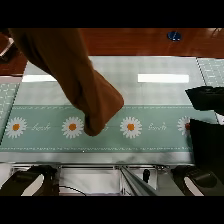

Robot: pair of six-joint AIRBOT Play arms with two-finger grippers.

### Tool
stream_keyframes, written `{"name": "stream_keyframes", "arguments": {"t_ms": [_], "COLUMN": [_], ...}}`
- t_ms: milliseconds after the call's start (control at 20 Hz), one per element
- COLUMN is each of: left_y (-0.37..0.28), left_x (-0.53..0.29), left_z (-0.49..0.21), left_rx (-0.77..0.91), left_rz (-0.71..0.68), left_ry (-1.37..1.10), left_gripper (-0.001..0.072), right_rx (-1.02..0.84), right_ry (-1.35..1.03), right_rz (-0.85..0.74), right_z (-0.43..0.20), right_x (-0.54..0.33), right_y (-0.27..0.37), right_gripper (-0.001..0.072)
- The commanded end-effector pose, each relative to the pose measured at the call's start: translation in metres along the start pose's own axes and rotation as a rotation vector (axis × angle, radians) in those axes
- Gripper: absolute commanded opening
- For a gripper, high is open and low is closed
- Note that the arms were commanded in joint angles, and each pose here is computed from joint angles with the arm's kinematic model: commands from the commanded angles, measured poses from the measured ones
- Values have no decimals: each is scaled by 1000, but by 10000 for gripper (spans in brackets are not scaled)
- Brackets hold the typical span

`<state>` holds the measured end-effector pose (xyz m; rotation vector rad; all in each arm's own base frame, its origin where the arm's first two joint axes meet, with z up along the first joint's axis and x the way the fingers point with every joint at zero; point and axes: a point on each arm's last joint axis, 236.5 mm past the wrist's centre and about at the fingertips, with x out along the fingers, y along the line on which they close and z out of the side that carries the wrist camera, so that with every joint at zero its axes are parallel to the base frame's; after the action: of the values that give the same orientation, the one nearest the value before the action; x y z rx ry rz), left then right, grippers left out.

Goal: Fold the shirts.

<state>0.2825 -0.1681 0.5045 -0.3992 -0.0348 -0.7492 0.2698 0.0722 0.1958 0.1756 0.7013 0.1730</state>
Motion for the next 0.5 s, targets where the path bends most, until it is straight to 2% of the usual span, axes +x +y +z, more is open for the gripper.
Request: {"name": "stream_keyframes", "arguments": {"t_ms": [0,250,450], "left_y": [-37,-70,-45], "left_x": [12,51,70], "left_z": [21,-30,-96], "left_rx": [-34,-112,-229], "left_rz": [-114,-245,-195], "left_ry": [-83,44,183], "left_gripper": [22,22,23], "right_rx": [-2,-4,-10], "right_ry": [2,7,8], "right_rz": [-1,-6,-23], "right_z": [-4,-5,-5], "right_x": [-7,-7,-7], "right_y": [-1,-2,-6], "right_gripper": [411,411,411]}}
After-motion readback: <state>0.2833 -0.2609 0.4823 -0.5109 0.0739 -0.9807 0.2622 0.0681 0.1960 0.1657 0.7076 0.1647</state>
